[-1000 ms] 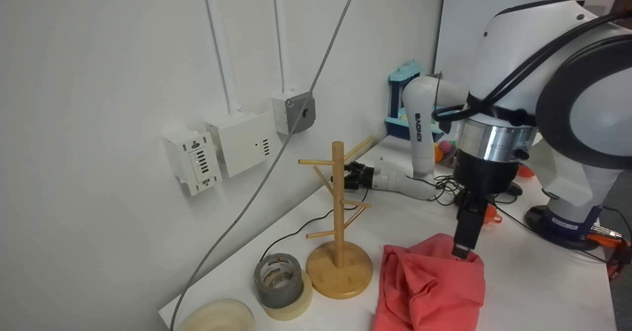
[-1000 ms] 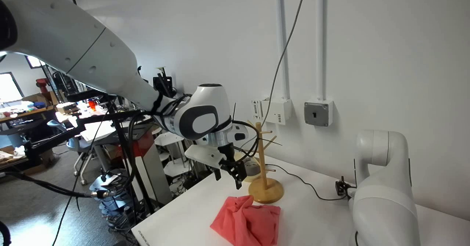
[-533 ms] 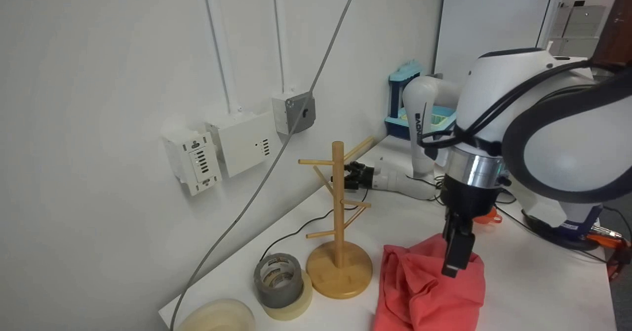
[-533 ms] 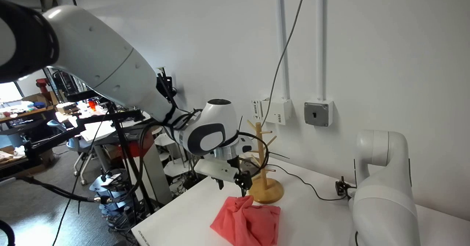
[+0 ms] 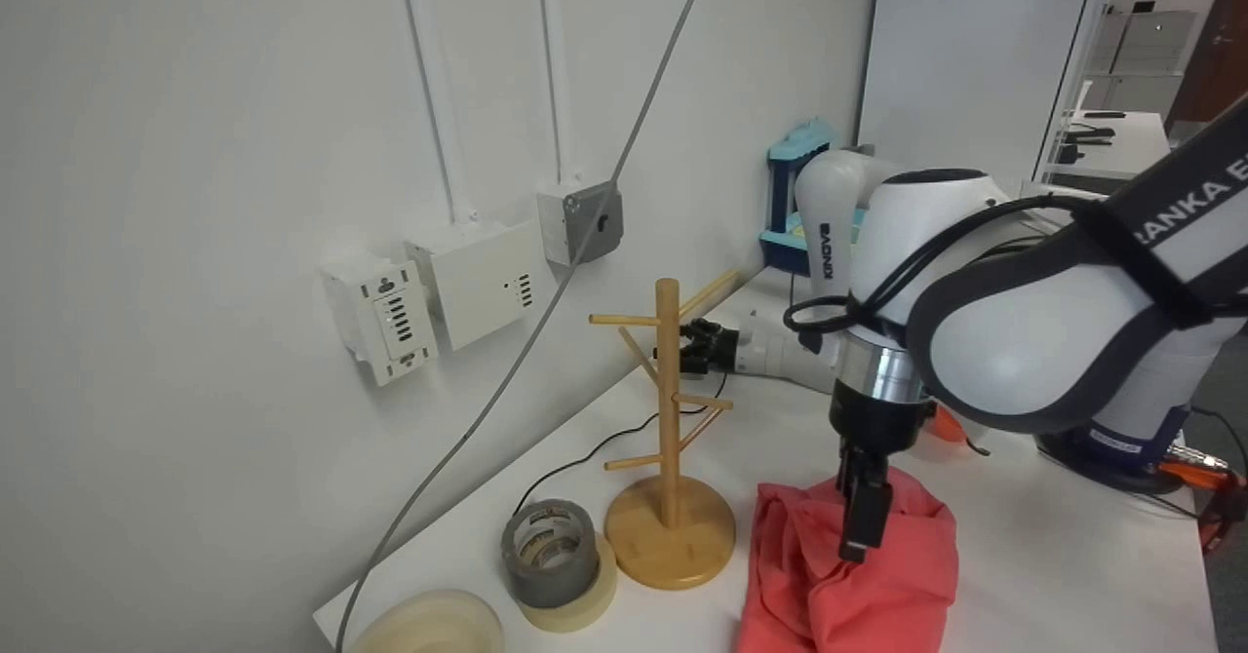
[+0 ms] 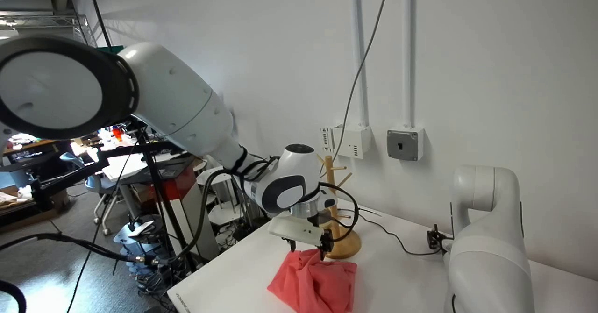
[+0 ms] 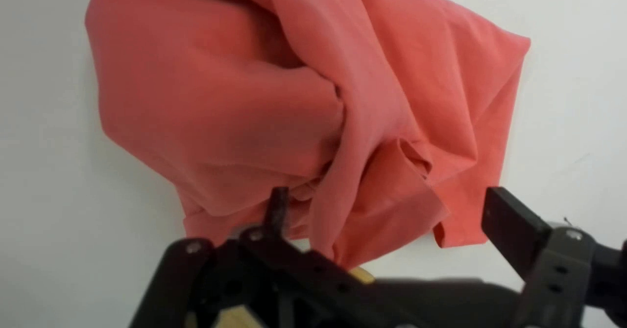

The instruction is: Unfold the orange piece of clothing

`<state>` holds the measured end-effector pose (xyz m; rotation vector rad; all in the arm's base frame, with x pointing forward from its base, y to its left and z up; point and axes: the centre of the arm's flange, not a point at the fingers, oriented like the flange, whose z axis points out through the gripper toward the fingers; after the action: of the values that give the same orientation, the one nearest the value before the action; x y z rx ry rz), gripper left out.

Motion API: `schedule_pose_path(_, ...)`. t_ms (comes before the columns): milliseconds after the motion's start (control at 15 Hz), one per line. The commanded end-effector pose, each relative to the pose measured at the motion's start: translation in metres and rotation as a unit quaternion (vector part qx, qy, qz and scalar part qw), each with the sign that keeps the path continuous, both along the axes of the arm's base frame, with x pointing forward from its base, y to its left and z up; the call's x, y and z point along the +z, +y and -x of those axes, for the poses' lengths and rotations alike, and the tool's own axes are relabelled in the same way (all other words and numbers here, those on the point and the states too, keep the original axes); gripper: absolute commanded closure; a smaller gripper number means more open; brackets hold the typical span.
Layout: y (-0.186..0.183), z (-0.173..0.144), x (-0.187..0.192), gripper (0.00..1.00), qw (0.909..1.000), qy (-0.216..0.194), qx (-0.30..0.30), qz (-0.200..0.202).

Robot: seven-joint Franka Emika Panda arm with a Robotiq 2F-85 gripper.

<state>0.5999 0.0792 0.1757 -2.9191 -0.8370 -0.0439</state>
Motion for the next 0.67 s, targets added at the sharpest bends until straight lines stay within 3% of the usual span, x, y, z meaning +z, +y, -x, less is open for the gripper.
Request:
schedule_pose_path(0,0.0,-0.028,-0.017,0.0,0.9998,-0.003,0.017,-0.007)
schedule_pose_path(67,0.0,-0.031,-0.022,0.01,0.9999,-0.001,0.014,-0.01)
schedule_pose_path(200,0.001,-0.033,-0.029,0.26,0.9999,0.002,0.012,-0.012)
schedule_pose_path(267,0.002,-0.033,-0.031,0.29,0.9999,0.003,0.01,-0.013)
schedule_pose_path(600,0.003,-0.033,-0.029,0.68,0.9998,0.002,0.016,-0.007)
